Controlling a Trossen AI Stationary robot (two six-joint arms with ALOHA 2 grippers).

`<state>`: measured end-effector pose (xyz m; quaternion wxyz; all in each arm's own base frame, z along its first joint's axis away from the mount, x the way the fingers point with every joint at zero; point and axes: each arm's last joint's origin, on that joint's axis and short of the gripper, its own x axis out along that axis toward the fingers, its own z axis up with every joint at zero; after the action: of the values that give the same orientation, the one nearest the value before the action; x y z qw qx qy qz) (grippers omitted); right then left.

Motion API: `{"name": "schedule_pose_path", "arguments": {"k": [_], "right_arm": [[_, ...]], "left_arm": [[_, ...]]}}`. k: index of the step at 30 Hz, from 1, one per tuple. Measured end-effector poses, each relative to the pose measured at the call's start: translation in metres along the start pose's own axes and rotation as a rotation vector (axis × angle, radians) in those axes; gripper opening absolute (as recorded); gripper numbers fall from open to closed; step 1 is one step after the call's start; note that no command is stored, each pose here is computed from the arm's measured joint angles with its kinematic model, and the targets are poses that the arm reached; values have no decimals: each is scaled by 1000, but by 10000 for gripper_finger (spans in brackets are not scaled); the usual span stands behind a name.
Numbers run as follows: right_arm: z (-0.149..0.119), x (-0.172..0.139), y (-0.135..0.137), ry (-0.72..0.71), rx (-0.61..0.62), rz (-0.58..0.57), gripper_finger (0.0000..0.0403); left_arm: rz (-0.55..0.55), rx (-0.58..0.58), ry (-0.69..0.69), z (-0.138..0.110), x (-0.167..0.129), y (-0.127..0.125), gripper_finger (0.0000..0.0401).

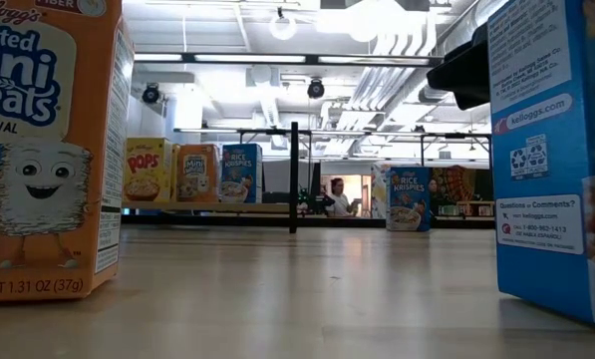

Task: Stack cereal on shelf
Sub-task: Put the left orange cereal box on the shelf aligned with the other orange cereal box

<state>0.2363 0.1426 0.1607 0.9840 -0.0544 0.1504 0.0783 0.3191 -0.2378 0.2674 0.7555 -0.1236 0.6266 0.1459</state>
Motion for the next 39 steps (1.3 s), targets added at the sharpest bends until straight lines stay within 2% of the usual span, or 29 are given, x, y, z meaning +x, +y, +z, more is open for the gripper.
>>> {"name": "schedule_pose_path", "arguments": {"k": [4, 12, 22, 31, 36, 39], "right_arm": [[0, 0, 0, 0, -1, 0, 0], [0, 0, 0, 0, -2, 0, 0], [0, 0, 0, 0, -2, 1, 0], [0, 0, 0, 0, -2, 2, 0], [0, 0, 0, 0, -2, 7, 0], [0, 0, 0, 0, 0, 8, 0]], "left_arm": [[-30, 12, 30, -3, 10, -3, 278], [-1, 29, 50, -6, 18, 0, 273], [-2, 93, 48, -6, 17, 0, 197], [-2, 115, 51, -4, 18, 2, 171], [14, 183, 61, 6, 10, 16, 170], [66, 249, 102, 15, 7, 33, 170]]}}
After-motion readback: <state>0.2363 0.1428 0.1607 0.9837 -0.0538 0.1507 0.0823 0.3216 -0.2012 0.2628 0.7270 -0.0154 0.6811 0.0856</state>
